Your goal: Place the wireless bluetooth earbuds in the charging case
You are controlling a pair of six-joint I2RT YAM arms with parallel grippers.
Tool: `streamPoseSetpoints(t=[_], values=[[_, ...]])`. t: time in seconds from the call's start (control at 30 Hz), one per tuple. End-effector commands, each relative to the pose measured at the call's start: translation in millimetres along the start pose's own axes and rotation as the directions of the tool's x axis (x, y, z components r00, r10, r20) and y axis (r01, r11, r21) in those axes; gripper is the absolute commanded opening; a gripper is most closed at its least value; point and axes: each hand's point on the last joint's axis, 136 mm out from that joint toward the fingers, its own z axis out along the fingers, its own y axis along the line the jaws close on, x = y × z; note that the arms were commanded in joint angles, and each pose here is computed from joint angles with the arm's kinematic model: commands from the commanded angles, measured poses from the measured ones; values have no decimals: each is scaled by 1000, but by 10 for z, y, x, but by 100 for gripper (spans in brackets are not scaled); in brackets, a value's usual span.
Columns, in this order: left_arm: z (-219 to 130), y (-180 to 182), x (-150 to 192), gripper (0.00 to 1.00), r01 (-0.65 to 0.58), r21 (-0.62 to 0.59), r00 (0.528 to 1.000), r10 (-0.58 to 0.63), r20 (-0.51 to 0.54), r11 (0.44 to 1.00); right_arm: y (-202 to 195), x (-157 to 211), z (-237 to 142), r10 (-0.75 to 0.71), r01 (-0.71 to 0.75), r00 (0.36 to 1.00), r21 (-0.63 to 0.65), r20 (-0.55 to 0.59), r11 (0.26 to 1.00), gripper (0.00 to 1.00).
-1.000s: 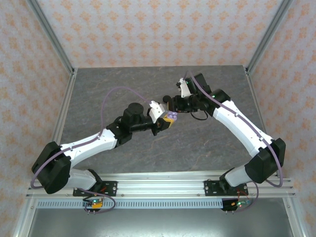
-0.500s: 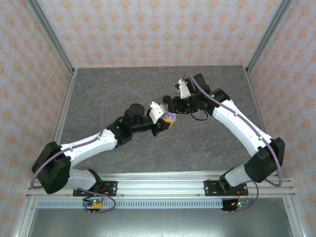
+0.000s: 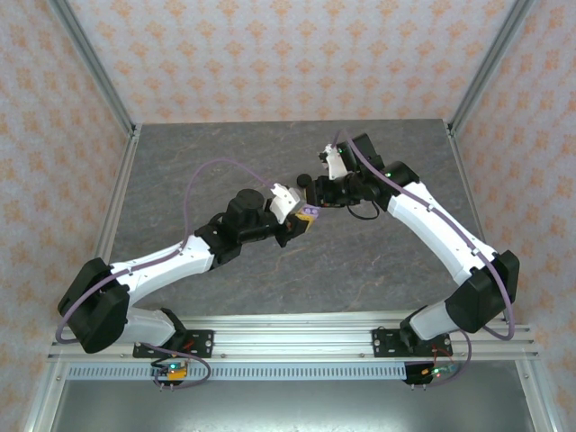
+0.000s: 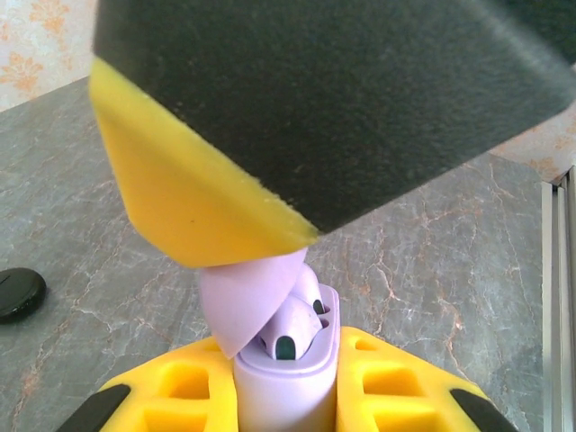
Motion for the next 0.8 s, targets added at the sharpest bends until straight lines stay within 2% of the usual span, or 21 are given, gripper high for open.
streamPoseSetpoints(t=[0.0, 0.3, 0.43, 0.6, 0.77], values=[[-77, 74, -370, 13, -11, -45, 995, 15, 103, 999, -46, 166, -21, 0, 1, 999, 24, -55, 1000, 28], [-57, 116, -323, 14, 17, -60, 996, -11, 90, 998, -127, 81, -111, -3, 2, 1000, 88, 9, 996, 32], [-50, 199, -307, 15, 58, -97, 995, -50, 88, 994, -251, -37, -232, 6, -23, 995, 176, 99, 984, 36], [-23, 429, -243, 19, 193, -182, 980, -180, 85, 964, -492, -137, -390, 37, -96, 978, 287, 206, 953, 37], [12, 727, -150, 20, 400, -217, 917, -386, 104, 890, -737, -152, -525, 113, -202, 953, 315, 280, 927, 37]])
